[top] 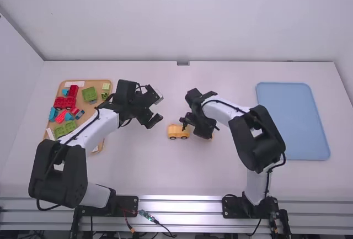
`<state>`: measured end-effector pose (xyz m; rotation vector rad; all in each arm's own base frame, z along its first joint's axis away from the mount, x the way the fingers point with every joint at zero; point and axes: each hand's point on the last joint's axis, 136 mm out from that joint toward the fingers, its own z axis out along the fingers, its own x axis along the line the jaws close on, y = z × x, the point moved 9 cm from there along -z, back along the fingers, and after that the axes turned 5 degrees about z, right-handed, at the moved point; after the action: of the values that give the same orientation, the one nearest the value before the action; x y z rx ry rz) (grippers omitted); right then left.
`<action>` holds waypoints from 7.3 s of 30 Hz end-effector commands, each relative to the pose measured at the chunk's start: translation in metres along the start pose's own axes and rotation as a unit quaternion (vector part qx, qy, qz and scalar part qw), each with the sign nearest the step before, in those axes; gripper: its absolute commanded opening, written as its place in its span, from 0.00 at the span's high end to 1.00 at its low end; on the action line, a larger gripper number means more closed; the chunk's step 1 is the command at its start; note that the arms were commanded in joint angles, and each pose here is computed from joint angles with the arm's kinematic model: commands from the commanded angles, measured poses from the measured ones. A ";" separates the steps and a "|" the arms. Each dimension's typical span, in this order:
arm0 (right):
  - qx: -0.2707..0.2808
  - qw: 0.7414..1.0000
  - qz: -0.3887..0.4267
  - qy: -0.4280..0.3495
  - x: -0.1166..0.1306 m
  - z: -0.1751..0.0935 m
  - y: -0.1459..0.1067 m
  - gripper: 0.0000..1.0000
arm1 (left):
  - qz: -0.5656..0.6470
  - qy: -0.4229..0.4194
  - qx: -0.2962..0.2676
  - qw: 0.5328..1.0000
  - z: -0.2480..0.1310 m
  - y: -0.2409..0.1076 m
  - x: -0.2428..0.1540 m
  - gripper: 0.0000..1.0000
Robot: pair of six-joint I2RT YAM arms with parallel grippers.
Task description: Assemble lego blocks to make yellow taxi
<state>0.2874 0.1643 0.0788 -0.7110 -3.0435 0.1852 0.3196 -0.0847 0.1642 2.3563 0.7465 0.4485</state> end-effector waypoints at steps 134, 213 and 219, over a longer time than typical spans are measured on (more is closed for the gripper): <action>-0.488 0.845 -0.187 0.111 -0.019 -0.015 -0.029 0.95 | 0.181 -0.234 -0.225 0.928 0.130 -0.054 -0.058 0.29; -0.435 0.872 -0.197 0.109 0.018 0.019 0.022 1.00 | 0.246 -0.235 -0.202 0.918 0.132 -0.065 -0.065 0.71; -0.405 0.894 -0.166 0.092 0.017 0.023 0.024 1.00 | 0.245 -0.235 -0.201 0.919 0.132 -0.065 -0.065 0.72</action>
<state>0.2887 0.1887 0.0750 -0.0763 -2.8211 -1.3303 0.3094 -0.1421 0.0259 2.0456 -0.1429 0.1765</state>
